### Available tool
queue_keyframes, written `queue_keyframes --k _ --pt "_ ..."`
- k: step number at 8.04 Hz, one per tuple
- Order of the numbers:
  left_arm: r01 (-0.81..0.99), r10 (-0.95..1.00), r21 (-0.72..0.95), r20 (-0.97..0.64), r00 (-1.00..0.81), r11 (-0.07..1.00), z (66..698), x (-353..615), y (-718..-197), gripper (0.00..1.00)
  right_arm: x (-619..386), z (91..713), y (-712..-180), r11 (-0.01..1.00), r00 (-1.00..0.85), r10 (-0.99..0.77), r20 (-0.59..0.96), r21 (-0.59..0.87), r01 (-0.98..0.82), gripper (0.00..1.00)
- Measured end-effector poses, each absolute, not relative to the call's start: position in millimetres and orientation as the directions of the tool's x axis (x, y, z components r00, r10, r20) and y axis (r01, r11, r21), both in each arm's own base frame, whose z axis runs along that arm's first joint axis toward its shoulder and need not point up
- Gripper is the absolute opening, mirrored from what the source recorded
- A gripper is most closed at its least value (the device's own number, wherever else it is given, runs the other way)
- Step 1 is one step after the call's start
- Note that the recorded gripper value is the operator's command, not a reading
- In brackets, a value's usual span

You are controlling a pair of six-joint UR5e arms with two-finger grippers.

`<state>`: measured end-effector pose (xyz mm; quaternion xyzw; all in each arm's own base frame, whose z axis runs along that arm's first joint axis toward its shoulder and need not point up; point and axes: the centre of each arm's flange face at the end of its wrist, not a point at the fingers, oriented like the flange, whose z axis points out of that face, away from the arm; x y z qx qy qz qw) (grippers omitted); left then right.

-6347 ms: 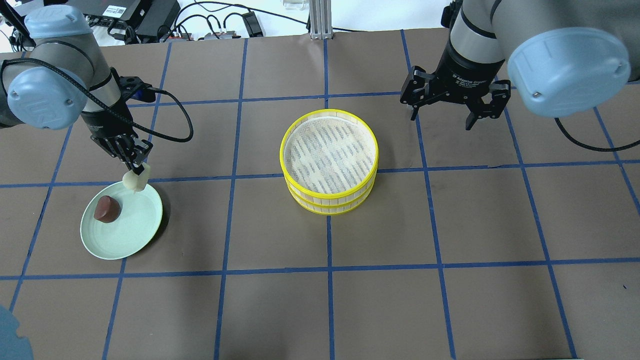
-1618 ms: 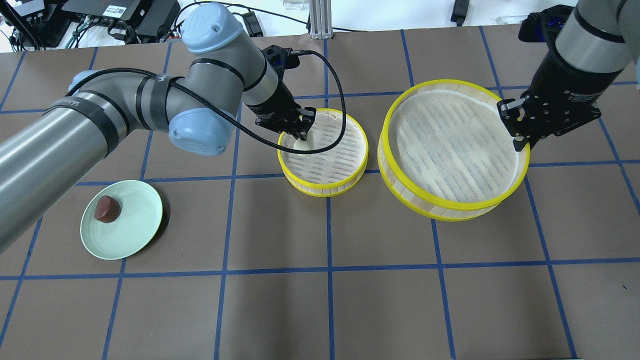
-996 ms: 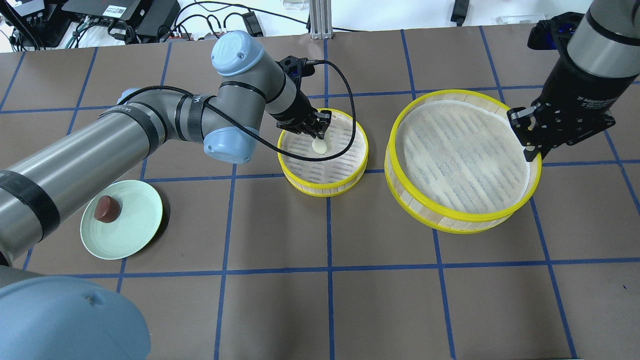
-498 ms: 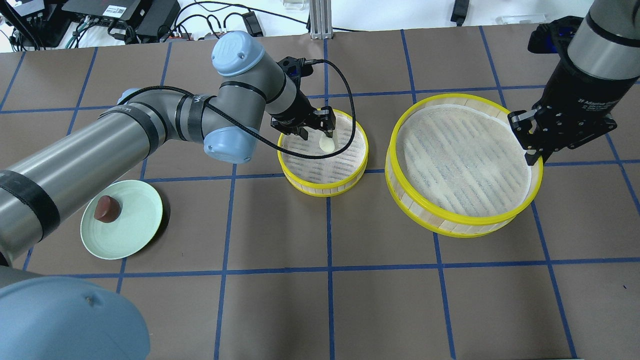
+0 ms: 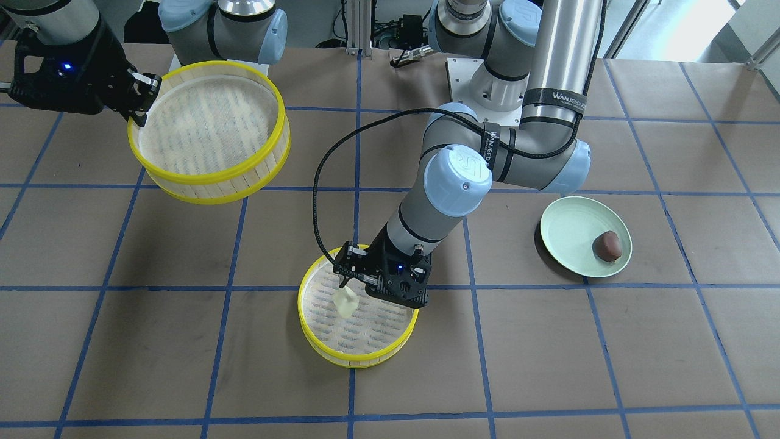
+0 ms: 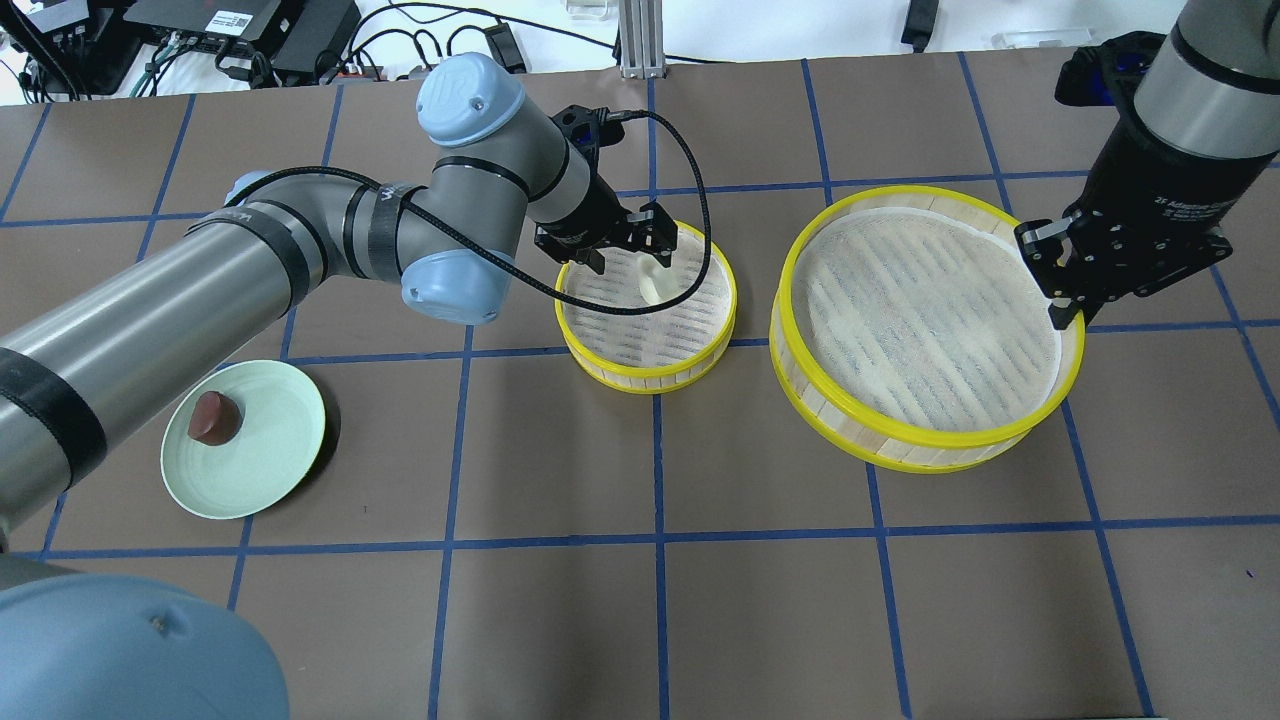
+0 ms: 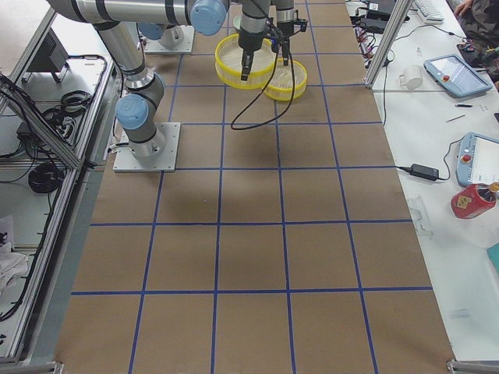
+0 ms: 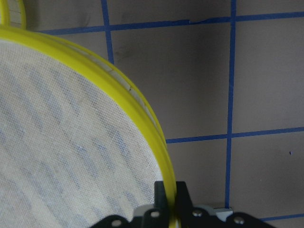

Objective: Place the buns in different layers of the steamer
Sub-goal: 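Restack the top tier with the right gripper while the left withdraws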

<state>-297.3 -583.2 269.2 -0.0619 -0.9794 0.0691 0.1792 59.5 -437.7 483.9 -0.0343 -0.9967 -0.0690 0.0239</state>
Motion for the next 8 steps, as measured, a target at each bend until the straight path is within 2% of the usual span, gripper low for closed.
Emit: queue_keyframes --k 3,8 --pt "0.102 0.154 -0.168 0.332 -0.930 0.980 274 -296 -583 0.96 60 484 -439 0.988 -0.997 0.066 0.049 0.134 0.072 0.03" --pt "0.186 0.210 -0.142 0.180 -0.961 0.972 326 -265 -563 1.00 59 482 -466 0.986 -0.991 0.122 0.049 0.112 0.127 0.03"
